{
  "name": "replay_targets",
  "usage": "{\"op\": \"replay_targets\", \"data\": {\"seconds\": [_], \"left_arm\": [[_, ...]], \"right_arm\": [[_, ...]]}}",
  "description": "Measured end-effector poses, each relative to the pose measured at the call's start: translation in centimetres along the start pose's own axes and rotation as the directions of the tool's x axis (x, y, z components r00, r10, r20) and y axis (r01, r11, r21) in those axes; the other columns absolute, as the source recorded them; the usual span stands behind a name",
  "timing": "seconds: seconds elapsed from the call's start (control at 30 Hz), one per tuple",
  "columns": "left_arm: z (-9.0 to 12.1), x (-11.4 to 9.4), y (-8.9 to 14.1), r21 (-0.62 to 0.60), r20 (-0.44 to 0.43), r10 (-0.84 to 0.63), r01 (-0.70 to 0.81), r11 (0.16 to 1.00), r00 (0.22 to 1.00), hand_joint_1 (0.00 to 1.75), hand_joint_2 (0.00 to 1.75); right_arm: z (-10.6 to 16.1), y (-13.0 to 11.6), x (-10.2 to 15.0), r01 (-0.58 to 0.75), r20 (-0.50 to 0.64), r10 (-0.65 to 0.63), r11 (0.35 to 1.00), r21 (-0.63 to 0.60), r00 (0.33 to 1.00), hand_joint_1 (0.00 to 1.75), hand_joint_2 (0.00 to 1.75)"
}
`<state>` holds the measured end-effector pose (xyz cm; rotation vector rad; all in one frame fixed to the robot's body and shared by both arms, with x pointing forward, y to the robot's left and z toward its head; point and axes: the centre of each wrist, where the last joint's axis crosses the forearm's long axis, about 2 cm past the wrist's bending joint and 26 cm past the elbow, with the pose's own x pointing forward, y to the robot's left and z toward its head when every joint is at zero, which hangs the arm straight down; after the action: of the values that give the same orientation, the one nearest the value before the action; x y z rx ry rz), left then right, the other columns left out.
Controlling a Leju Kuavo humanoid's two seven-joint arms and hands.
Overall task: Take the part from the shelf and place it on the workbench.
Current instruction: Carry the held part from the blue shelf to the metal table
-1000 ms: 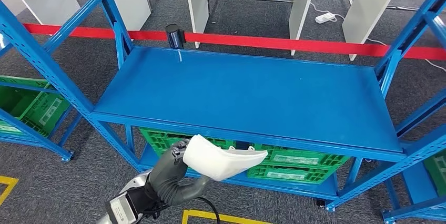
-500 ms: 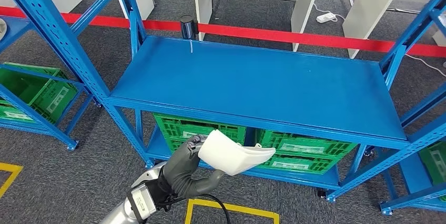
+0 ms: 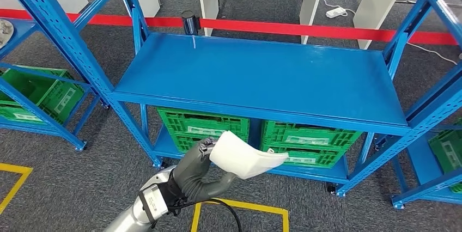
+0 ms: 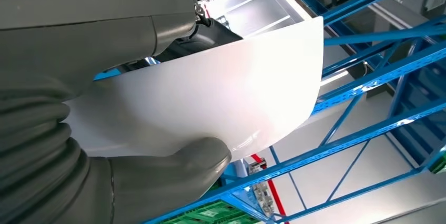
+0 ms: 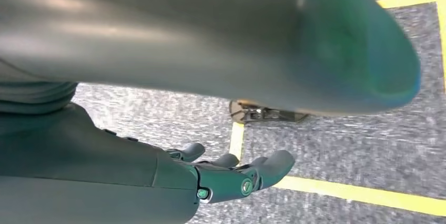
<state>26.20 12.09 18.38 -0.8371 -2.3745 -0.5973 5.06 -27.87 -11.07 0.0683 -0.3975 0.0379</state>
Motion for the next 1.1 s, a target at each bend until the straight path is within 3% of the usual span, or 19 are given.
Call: {"op": "replay_targets", "data": {"seconds": [0.47, 1.1], "left_arm": [[0.34, -0.04, -0.23, -0.011, -0.009, -0.005, 0.005, 1.000, 1.000, 1.75, 1.75], [-0.37, -0.07, -0.17, -0.066, 0.004, 0.006, -0.006, 0.998, 1.000, 1.75, 1.75]], "right_arm": [[0.14, 0.24, -0.51, 0.003, -0.027, -0.003, 1.000, 0.006, 1.000, 0.00, 0.00], [0.10, 0.80, -0.45, 0.019, 0.062, -0.019, 1.000, 0.012, 0.998, 0.00, 0.00]]}}
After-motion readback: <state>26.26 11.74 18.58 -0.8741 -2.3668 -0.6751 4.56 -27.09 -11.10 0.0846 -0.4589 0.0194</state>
